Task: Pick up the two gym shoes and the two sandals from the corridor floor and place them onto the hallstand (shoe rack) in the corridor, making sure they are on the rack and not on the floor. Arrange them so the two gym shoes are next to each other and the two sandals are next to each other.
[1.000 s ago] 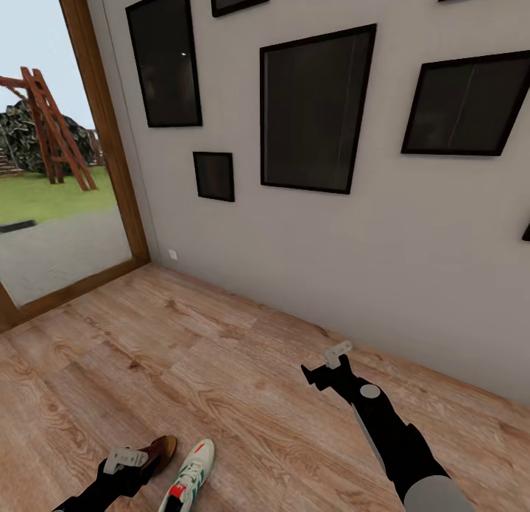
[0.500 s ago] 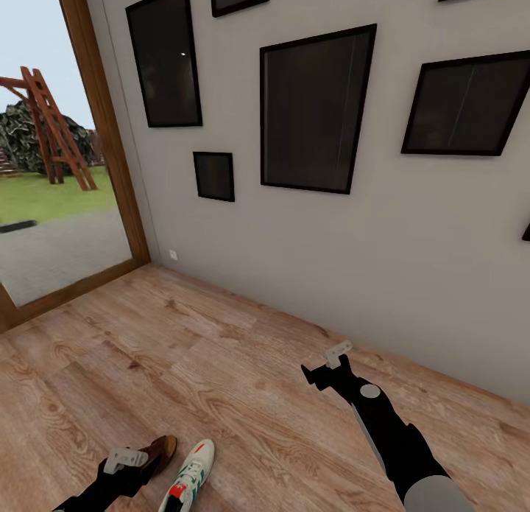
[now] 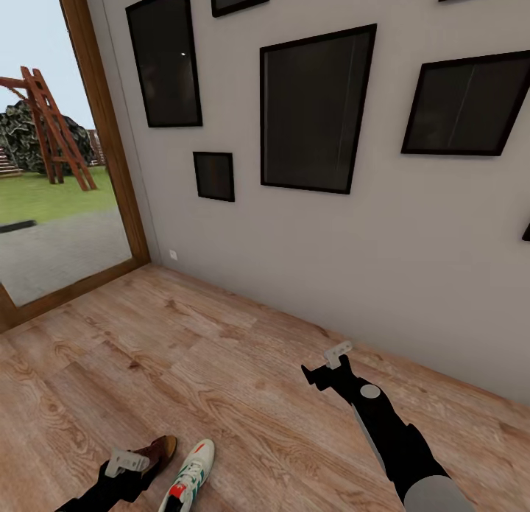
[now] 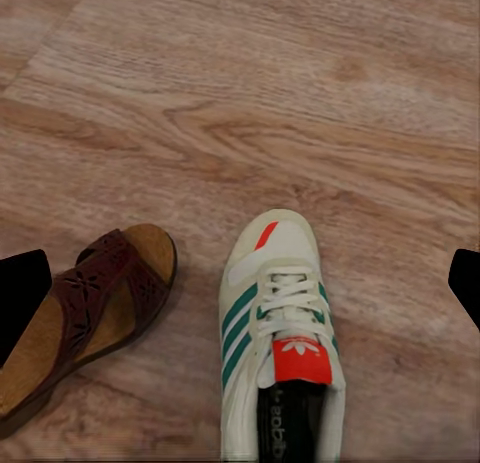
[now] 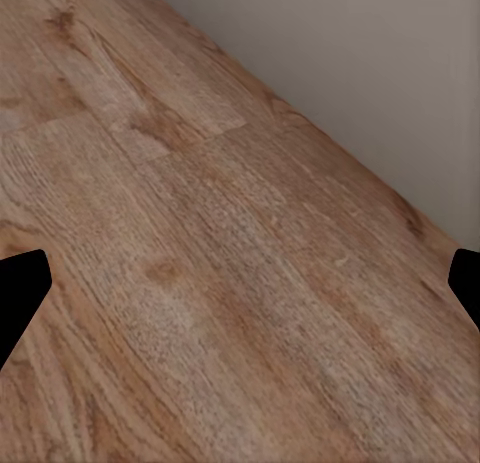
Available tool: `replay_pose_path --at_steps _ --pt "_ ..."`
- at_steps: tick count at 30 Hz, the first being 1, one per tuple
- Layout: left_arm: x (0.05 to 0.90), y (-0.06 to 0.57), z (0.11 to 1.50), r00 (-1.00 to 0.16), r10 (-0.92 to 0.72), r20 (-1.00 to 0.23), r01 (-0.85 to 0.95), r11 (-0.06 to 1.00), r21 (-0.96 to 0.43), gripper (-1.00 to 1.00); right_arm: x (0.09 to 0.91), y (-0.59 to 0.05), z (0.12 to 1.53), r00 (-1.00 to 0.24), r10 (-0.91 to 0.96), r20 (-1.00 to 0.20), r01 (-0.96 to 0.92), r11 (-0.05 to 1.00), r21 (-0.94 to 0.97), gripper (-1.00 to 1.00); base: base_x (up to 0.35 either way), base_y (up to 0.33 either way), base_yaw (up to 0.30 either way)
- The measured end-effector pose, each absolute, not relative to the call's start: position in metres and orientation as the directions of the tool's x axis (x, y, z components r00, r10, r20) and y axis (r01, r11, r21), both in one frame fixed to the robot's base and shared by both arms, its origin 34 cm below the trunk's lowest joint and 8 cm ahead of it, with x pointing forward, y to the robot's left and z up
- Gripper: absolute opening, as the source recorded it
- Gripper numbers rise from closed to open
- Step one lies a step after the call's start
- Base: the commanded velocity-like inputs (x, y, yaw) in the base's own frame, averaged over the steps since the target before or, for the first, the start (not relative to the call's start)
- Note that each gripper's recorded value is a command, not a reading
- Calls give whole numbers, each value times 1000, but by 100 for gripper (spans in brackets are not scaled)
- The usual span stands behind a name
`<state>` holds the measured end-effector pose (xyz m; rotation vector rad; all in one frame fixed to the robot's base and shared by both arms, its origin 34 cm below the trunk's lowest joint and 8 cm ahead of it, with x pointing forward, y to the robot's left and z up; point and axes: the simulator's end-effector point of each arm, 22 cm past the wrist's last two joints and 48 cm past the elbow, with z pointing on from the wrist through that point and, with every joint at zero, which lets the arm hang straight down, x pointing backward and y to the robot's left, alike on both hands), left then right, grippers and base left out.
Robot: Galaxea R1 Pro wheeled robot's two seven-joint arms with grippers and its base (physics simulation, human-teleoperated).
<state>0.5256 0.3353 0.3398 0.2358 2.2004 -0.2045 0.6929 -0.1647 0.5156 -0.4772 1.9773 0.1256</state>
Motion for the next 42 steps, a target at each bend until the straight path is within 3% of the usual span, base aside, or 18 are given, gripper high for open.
replay_pose_path --at_steps 29,42 --pt "528 344 331 -600 110 -792 151 988 23 100 693 -155 518 -368 -262 -892 -389 915 -108 100 0 0 0" --pt "524 327 299 -599 78 -797 102 995 22 100 706 -122 574 -288 -215 -933 -405 910 -84 100 0 0 0"
